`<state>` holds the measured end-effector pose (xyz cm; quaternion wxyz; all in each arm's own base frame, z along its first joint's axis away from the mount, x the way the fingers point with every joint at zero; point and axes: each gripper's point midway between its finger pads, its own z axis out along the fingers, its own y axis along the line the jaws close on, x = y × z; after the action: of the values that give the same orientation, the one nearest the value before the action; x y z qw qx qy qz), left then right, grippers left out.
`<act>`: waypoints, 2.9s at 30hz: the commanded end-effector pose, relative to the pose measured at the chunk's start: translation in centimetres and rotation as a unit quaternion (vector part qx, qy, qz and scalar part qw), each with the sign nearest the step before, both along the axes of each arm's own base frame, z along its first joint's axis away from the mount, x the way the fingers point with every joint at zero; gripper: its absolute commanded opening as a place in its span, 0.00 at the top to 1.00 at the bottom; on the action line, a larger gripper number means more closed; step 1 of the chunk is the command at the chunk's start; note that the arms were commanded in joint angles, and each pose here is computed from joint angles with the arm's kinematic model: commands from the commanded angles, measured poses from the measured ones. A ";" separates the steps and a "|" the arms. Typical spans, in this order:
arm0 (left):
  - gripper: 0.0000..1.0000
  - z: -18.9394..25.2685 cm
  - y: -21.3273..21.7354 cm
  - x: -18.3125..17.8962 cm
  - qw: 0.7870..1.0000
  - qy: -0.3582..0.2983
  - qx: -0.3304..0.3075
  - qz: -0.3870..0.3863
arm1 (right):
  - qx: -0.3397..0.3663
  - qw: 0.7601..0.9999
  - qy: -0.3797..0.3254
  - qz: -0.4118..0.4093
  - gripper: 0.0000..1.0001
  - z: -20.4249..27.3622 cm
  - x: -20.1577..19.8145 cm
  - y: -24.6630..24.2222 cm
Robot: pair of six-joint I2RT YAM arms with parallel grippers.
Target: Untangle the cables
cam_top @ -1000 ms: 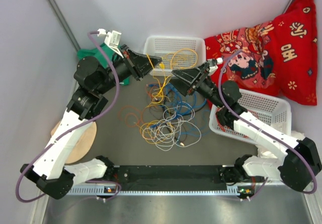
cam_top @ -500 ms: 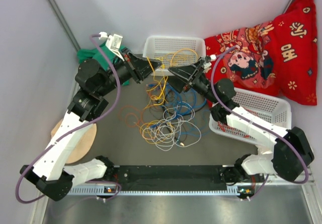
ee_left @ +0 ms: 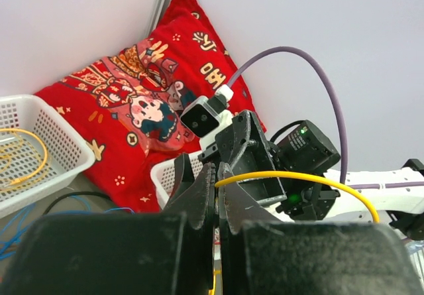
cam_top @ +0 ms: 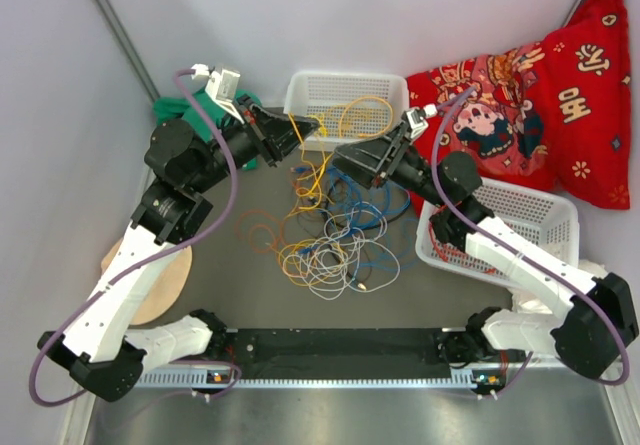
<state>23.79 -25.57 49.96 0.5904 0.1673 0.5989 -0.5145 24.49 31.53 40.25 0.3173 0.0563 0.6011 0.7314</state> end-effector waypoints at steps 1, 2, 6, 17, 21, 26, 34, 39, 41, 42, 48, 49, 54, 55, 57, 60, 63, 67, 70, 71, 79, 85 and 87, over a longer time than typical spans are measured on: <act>1.00 2.2 0.9 -0.1 0.998 -0.051 -0.012 0.024 | -0.002 0.999 -0.037 -0.002 0.20 2.1 -0.9 -0.8; 1.00 2.4 1.1 -0.1 0.998 -0.053 -0.012 0.029 | -0.009 0.999 -0.041 -0.009 0.20 2.1 -0.9 -1.0; 1.00 2.5 1.1 0.1 0.998 -0.058 -0.011 0.034 | -0.001 0.999 -0.037 -0.011 0.20 2.3 -1.5 -1.5; 1.00 2.2 0.6 -0.1 0.998 -0.060 -0.026 0.018 | 0.077 0.996 -0.027 0.044 0.18 4.8 -1.5 -0.1; 1.00 1.9 0.4 -0.5 0.998 -0.053 -0.032 0.004 | 0.079 0.995 -0.023 0.050 0.18 5.1 -0.4 1.1; 1.00 1.5 0.1 -0.9 0.998 -0.041 -0.041 -0.015 | 0.096 0.994 -0.030 0.037 0.19 6.1 1.1 1.5; 1.00 0.8 0.5 -1.0 0.999 -0.041 -0.032 -0.002 | 0.106 0.994 -0.026 0.033 0.71 5.9 1.8 1.8; 1.00 1.4 1.1 -0.9 0.998 -0.054 -0.030 0.017 | 0.083 0.996 -0.017 0.012 0.99 4.7 1.8 0.9; 1.00 1.8 1.5 -0.7 0.998 -0.055 -0.031 0.032 | 0.067 0.998 -0.014 -0.001 1.00 3.9 1.7 0.2; 1.00 2.0 1.7 -0.7 0.997 -0.058 -0.031 0.037 | 0.058 0.998 -0.012 -0.012 1.00 3.5 2.0 -0.4; 1.00 1.6 4.7 1.9 0.988 -0.022 0.001 0.152 | -0.054 0.992 -0.011 -0.118 1.00 1.5 3.3 -5.6; 1.00 1.5 5.5 2.4 0.984 -0.015 0.004 0.176 | -0.082 0.984 -0.023 -0.154 1.00 1.2 4.3 -7.4; 1.00 -0.8 9.9 4.9 0.949 0.038 0.022 0.312 | -0.157 0.952 -0.025 -0.263 1.00 1.7 4.1 -14.3; 1.00 -1.5 11.2 5.4 0.935 0.051 0.028 0.349 | -0.162 0.947 -0.026 -0.277 1.00 2.1 3.9 -15.3; 1.00 -2.0 12.7 5.7 0.920 0.057 0.033 0.387 | -0.177 0.930 -0.026 -0.321 1.00 2.6 4.0 -18.1; 1.00 -2.6 15.1 6.2 0.893 0.064 0.043 0.444 | -0.210 0.898 -0.045 -0.384 1.00 4.5 2.5 -21.2; 1.00 -2.9 16.6 6.6 0.875 0.065 0.053 0.477 | -0.214 0.870 -0.059 -0.441 1.00 6.2 1.0 -23.5; 1.00 -4.1 18.3 7.7 0.854 0.091 0.067 0.508 | -0.215 0.843 -0.080 -0.487 1.00 8.1 -1.1 -25.5; 1.00 -5.3 19.4 8.3 0.838 0.110 0.067 0.530 | -0.213 0.824 -0.097 -0.515 1.00 9.7 -2.8 -26.8; 1.00 -5.7 19.7 8.4 0.834 0.116 0.067 0.536 | -0.210 0.817 -0.100 -0.527 1.00 10.2 -3.2 -27.3; 1.00 -10.6 21.9 10.0 0.799 0.180 0.078 0.569 | -0.195 0.791 -0.145 -0.561 1.00 14.2 -6.7 -28.9; 1.00 -10.6 19.7 9.8 0.841 0.178 0.052 0.508 | -0.196 0.816 -0.155 -0.522 1.00 13.7 -5.9 -27.0; 1.00 -9.3 18.1 9.8 0.868 0.159 0.035 0.469 | -0.198 0.837 -0.156 -0.485 1.00 12.8 -4.8 -25.3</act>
<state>33.98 -8.68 39.23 0.6280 -0.1968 0.7343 -0.1664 19.76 6.62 50.29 0.6920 0.1682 0.6135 0.3412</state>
